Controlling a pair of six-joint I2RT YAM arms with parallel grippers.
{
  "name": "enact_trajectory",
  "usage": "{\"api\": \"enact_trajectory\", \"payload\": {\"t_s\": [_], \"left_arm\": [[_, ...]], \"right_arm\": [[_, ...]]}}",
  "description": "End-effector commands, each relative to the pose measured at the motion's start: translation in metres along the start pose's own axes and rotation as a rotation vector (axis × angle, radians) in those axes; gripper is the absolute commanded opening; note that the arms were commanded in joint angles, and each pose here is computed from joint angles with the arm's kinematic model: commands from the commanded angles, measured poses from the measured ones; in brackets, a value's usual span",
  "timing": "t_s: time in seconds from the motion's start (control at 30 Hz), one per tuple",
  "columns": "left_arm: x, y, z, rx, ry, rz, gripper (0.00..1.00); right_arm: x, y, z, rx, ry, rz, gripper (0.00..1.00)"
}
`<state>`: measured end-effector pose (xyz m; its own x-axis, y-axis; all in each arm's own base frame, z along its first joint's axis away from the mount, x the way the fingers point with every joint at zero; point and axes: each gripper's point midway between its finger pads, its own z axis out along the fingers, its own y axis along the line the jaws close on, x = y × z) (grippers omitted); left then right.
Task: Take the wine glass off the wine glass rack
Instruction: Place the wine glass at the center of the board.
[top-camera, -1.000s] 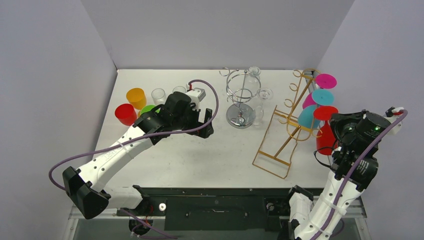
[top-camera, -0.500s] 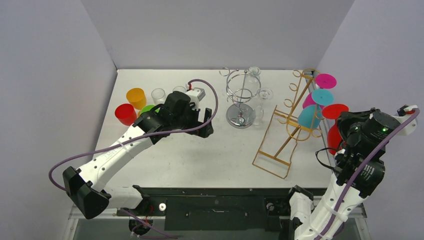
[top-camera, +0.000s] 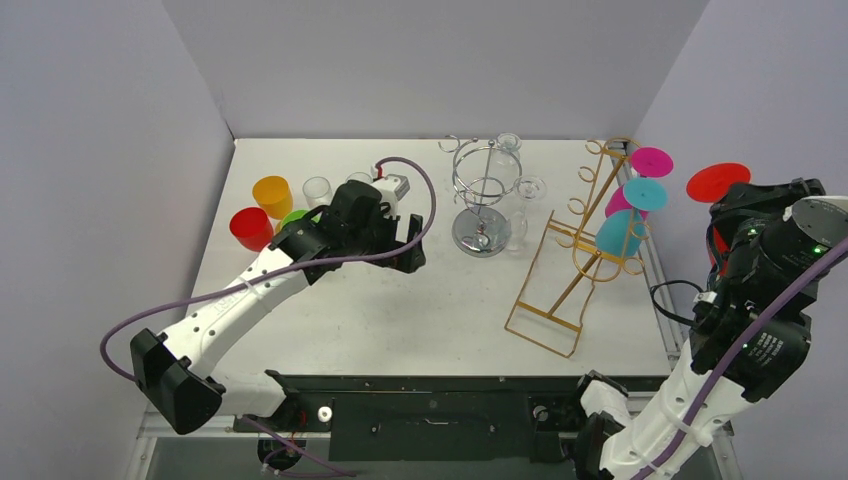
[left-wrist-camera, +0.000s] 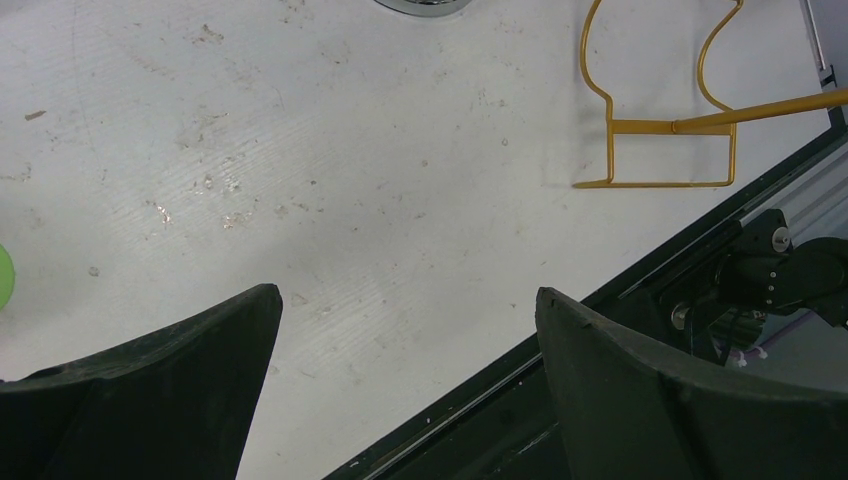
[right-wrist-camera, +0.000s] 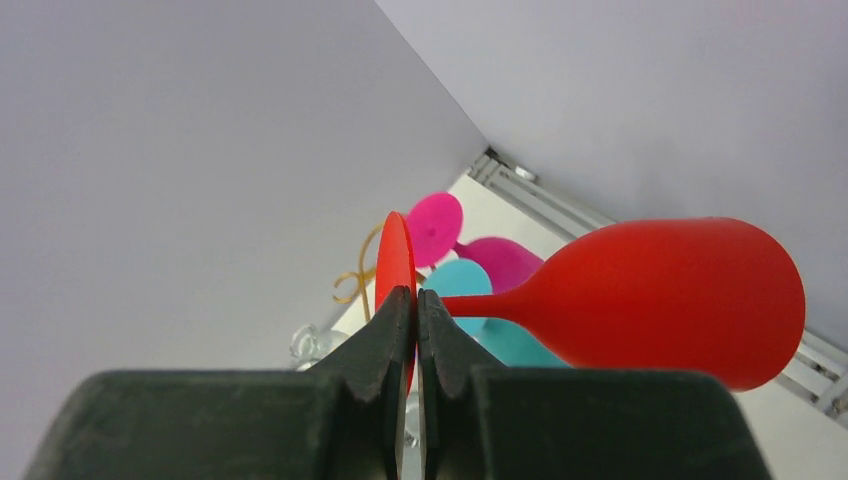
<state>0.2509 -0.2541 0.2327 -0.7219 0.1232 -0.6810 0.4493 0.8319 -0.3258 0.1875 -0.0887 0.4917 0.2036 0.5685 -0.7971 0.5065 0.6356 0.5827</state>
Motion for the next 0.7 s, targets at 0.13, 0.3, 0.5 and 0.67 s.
{"api": "enact_trajectory", "payload": {"t_s": [0.13, 0.3, 0.5, 0.67], "left_arm": [[-0.041, -0.005, -0.007, 0.015, -0.098, -0.048, 0.96], [-0.073, -0.005, -0.019, -0.004, -0.167, -0.075, 0.96], [-0.118, -0.019, -0.039, 0.063, -0.258, -0.128, 0.96], [-0.161, -0.039, -0.062, 0.19, -0.358, -0.175, 0.96]], "right_arm": [[-0.052, 0.069, 0.006, -0.272, -0.132, 0.082, 0.0], [-0.062, 0.122, 0.004, -0.504, -0.112, 0.219, 0.0], [-0.05, 0.18, -0.001, -0.722, -0.002, 0.358, 0.0], [-0.02, 0.222, -0.009, -0.867, 0.14, 0.503, 0.0]]}}
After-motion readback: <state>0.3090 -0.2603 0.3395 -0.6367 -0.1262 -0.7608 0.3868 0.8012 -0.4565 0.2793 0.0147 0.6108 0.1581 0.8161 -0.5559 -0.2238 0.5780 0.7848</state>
